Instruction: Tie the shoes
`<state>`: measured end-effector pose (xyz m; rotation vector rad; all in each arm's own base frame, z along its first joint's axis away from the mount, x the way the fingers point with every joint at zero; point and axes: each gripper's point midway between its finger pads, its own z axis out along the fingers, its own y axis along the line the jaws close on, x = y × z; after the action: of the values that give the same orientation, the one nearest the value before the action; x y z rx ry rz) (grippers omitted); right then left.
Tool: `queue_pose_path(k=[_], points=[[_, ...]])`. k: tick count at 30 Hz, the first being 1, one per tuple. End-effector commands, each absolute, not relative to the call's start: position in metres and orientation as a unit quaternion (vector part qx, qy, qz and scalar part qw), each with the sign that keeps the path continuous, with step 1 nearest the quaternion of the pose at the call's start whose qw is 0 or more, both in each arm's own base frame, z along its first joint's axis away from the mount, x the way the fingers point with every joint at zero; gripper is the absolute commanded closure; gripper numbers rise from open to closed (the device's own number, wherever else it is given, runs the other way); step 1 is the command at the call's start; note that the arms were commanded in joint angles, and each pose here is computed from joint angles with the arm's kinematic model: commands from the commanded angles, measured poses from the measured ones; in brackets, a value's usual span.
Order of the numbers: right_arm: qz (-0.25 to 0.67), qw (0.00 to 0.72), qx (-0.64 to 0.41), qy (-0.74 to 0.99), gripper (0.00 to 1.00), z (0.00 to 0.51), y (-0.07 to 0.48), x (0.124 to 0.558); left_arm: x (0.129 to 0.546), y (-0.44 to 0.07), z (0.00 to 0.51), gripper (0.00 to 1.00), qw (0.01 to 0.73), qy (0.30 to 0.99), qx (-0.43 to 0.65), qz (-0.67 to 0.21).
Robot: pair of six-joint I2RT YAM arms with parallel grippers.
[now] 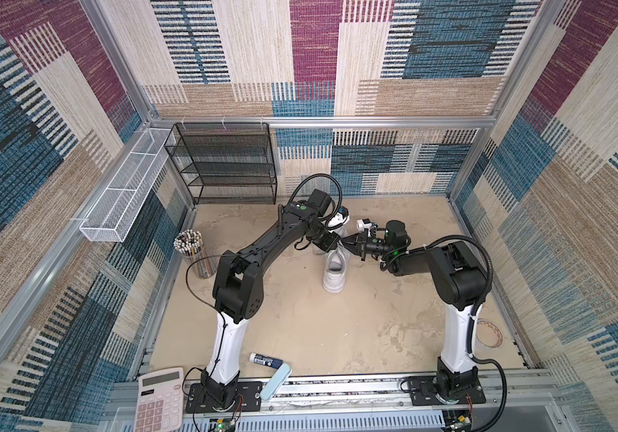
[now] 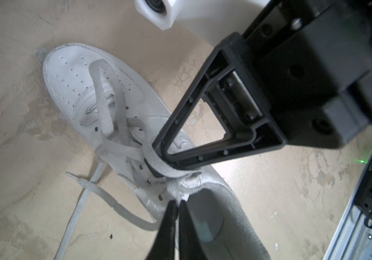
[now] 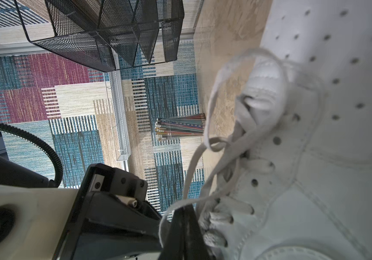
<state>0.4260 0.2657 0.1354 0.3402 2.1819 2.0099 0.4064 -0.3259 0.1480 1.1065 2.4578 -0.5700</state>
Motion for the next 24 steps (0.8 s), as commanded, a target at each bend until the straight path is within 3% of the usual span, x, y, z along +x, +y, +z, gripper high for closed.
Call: queue_pose_path(k=[1, 5, 10, 24], points=[[0.668, 0.092, 0.106, 0.730, 1.00, 0.140, 0.265, 0.427, 0.412, -0.318, 0.155, 0.62, 0.196, 0.881, 0.382, -0.201], [0.660, 0.096, 0.109, 0.737, 1.00, 0.137, 0.264, 0.427, 0.423, -0.307, 0.170, 0.51, 0.212, 0.885, 0.354, -0.215], [0.654, 0.096, 0.109, 0.742, 1.00, 0.134, 0.264, 0.427, 0.453, -0.300, 0.184, 0.48, 0.239, 0.891, 0.305, -0.237], [0.648, 0.091, 0.113, 0.748, 1.00, 0.125, 0.263, 0.425, 0.481, -0.336, 0.152, 0.41, 0.207, 0.898, 0.268, -0.281]])
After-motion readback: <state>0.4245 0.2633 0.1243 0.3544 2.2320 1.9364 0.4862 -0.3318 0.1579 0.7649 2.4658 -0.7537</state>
